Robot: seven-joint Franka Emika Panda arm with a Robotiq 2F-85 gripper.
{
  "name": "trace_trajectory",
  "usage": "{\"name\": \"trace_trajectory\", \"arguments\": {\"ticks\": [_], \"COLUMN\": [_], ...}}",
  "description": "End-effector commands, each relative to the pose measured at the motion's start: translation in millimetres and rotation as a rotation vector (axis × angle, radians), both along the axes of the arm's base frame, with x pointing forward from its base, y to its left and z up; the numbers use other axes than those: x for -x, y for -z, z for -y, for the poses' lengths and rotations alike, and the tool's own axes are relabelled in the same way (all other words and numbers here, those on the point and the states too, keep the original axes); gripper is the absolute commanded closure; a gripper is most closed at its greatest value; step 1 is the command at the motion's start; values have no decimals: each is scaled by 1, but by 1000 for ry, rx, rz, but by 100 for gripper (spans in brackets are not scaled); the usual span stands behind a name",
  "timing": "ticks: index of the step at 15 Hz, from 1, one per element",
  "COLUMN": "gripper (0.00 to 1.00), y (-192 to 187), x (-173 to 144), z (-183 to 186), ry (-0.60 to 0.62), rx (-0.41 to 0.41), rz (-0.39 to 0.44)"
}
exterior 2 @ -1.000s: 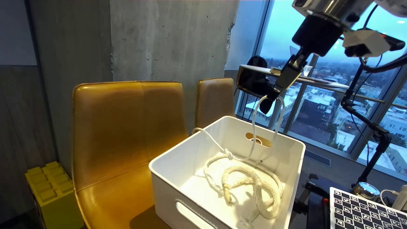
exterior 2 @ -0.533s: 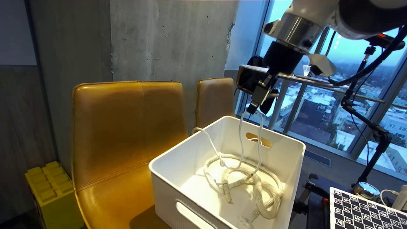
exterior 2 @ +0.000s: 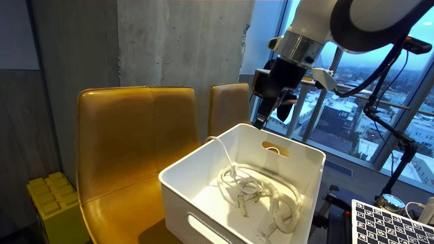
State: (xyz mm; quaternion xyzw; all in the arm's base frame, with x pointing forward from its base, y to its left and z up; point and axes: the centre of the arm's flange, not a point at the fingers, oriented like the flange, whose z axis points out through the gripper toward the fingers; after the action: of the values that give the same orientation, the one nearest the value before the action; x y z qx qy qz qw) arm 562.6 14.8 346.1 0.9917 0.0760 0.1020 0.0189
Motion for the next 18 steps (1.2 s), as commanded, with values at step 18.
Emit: {"name": "trace_trajectory", "arguments": {"ticks": [18], "gripper": [0], "y": [68], "x": [-158], "z": [-37], "ry": [-67], "rx": [58], "rz": [-2]}}
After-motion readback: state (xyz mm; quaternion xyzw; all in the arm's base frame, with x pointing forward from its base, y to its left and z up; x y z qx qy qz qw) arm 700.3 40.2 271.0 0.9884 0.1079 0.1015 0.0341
